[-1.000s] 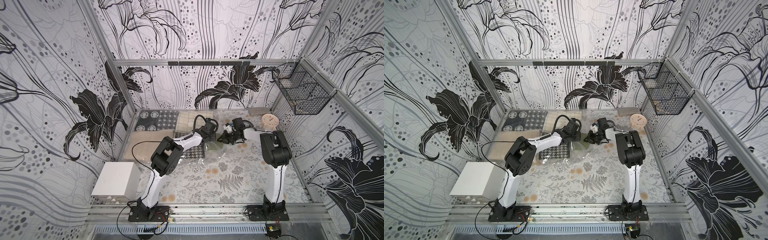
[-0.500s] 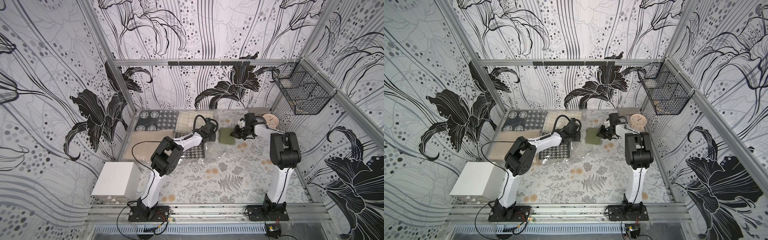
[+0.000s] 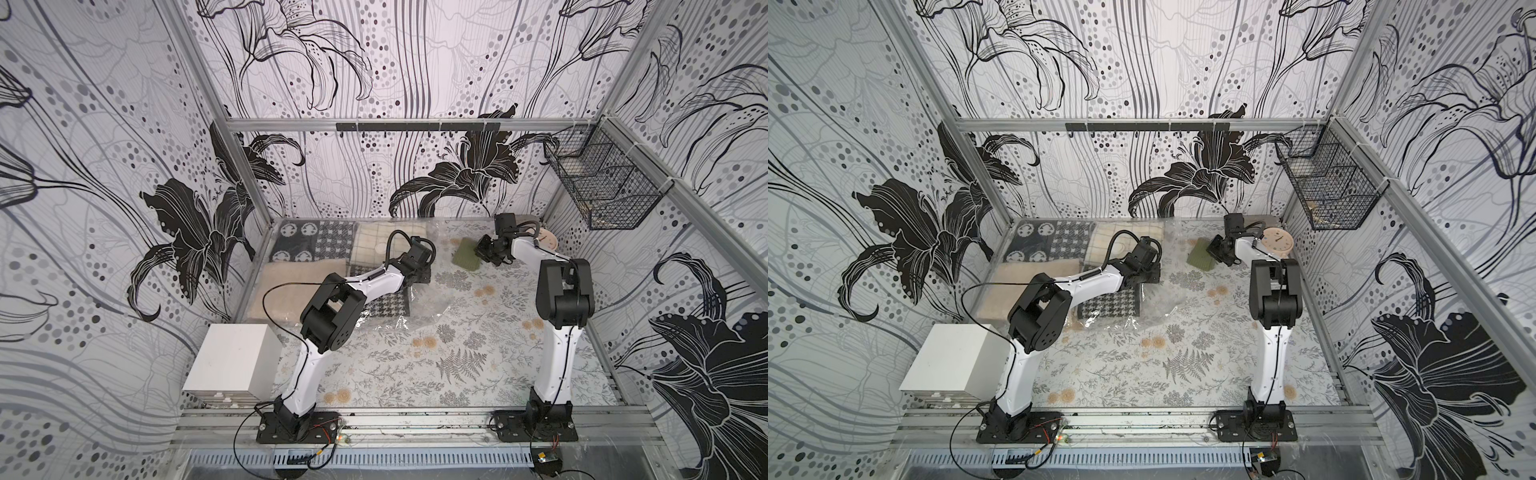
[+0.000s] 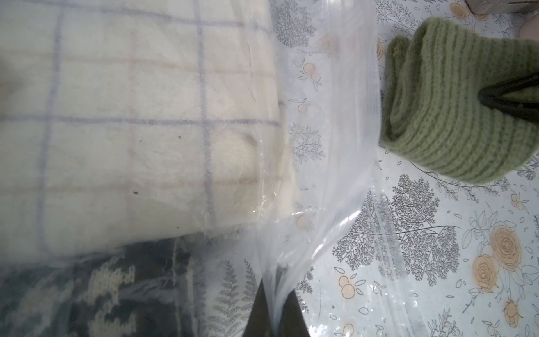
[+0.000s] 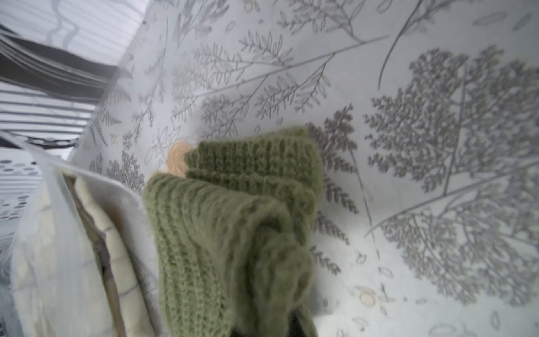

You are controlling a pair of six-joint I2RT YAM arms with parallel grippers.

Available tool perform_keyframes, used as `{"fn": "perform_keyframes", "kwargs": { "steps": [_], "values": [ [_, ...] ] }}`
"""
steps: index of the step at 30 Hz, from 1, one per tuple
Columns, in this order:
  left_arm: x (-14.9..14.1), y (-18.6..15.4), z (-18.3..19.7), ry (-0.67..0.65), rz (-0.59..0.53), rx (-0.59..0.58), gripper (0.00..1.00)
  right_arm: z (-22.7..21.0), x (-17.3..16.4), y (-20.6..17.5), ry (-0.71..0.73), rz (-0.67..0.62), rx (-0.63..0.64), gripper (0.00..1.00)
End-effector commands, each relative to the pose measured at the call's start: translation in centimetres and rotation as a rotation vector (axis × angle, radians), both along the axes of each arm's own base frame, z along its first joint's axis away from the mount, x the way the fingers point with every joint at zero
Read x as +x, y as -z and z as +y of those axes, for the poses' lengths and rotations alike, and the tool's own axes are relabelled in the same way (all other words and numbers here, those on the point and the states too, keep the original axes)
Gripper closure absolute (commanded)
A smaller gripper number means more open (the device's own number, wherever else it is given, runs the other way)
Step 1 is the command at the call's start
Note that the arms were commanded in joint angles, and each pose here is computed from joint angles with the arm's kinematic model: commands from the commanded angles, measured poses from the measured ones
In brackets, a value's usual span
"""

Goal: Take the scarf out of the vacuum bag
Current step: Take out the scarf from the vacuum bag.

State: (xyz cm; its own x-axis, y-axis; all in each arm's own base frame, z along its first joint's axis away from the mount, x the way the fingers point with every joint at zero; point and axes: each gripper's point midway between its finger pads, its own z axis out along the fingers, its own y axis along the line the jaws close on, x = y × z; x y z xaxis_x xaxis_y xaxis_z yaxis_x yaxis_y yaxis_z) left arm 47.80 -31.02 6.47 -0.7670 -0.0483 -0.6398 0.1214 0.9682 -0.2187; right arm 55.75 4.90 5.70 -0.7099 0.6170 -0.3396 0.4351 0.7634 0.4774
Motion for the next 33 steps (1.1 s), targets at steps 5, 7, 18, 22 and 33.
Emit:
{"fn": "perform_keyframes", "kwargs": {
  "steps": [5,7,18,22,33],
  "values": [
    [0.0,-1.5,0.6,0.0,-0.024,0.0,1.0,-1.6,4.5,0.4,0.171,-0.019,0.037,1.0],
    [-0.1,-1.6,0.5,0.001,-0.024,-0.001,1.0,-1.9,5.5,0.4,0.205,-0.028,0.044,1.0],
    [-0.2,-2.2,0.6,-0.001,-0.031,0.005,1.0,-4.4,6.4,0.3,0.482,-0.046,0.045,1.0],
    [-0.2,-2.1,0.7,-0.001,-0.028,0.005,1.0,-3.6,7.7,1.1,0.492,-0.044,0.102,1.0],
    [-0.4,-2.6,0.9,-0.007,-0.036,0.001,1.0,-3.2,7.8,-0.1,0.535,-0.106,0.101,0.51]
  ]
}}
